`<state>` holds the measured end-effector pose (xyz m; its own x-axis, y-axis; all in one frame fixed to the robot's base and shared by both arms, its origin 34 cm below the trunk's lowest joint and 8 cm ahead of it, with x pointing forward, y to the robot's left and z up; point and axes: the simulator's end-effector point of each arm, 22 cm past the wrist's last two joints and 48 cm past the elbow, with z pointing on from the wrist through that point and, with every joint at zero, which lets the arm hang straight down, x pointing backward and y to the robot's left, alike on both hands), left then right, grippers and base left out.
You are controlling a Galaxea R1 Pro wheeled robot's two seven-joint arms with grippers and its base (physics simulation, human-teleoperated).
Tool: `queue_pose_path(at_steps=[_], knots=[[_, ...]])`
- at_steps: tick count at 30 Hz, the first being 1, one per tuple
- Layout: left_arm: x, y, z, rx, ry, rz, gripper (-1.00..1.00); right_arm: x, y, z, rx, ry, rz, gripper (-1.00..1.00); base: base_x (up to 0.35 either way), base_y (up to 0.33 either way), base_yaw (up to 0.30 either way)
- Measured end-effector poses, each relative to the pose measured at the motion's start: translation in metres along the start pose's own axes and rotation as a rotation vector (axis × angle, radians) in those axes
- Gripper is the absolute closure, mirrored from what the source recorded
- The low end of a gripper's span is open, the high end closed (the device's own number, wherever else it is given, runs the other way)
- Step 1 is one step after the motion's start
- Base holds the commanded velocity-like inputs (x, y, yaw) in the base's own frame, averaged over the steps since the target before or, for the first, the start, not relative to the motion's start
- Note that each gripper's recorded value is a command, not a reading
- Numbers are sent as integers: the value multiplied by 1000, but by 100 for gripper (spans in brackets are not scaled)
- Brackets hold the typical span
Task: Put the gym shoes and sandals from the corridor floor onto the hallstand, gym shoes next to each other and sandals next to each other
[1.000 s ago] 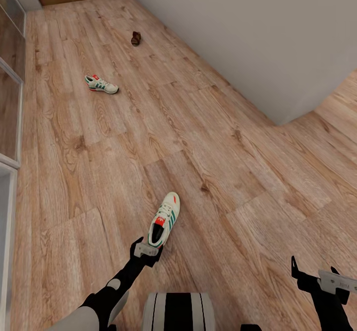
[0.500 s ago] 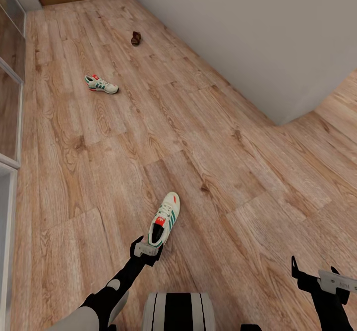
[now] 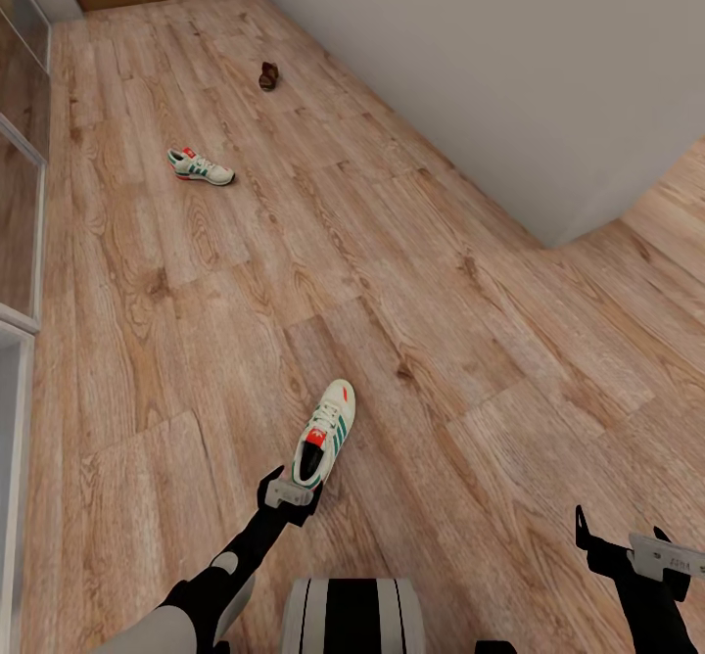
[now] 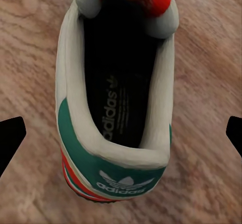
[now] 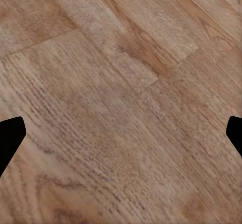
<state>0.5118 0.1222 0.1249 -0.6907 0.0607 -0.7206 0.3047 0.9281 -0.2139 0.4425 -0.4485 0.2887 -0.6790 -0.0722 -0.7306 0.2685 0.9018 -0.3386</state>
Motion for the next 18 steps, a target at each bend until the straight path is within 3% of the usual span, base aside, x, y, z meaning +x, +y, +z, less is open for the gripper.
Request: queue_pose_path(at_steps=[18], knots=[[0,-4,1,4,-1,-3,-100,0,0,0,0,0,0,-100,0,0,0]])
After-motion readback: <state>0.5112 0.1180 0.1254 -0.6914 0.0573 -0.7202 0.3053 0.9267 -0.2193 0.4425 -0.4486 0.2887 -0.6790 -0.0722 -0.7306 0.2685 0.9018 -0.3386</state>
